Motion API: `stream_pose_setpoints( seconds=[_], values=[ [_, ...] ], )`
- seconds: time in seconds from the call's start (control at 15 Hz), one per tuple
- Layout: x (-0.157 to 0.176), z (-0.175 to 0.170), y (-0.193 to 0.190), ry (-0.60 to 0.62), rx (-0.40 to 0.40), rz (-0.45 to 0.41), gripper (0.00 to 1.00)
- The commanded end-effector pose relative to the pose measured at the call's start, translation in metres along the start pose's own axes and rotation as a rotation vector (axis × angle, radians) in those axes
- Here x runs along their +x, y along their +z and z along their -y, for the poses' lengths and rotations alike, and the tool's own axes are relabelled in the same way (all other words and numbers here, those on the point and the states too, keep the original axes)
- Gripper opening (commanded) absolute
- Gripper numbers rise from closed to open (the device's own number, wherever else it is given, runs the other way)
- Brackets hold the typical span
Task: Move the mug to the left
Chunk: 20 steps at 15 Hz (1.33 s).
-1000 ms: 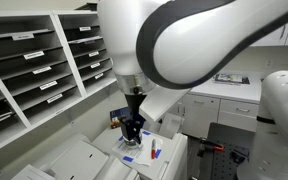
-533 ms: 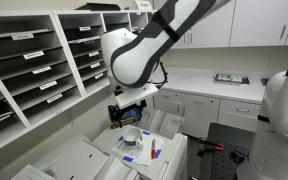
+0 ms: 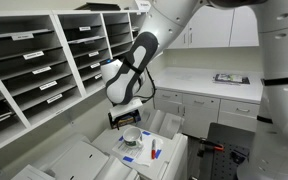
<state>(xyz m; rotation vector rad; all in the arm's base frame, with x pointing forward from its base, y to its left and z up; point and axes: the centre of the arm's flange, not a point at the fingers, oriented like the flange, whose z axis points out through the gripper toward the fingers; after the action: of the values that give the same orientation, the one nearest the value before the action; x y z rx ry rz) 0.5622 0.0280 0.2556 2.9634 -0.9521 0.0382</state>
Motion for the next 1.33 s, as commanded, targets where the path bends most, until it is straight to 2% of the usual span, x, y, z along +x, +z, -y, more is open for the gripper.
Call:
stream_pose_setpoints(
  seconds=[0.0, 0.2, 0.67, 1.27],
  values=[
    [0.024, -0.003, 0.025, 0.073, -0.03, -0.003, 1.0],
    [0.029, -0.029, 0.039, 0.094, -0.074, 0.014, 1.0],
    [0.028, -0.027, 0.044, 0.062, -0.073, 0.02, 1.0],
    [0.081, -0.057, 0.094, 0.193, 0.012, 0.106, 1.0]
  ],
)
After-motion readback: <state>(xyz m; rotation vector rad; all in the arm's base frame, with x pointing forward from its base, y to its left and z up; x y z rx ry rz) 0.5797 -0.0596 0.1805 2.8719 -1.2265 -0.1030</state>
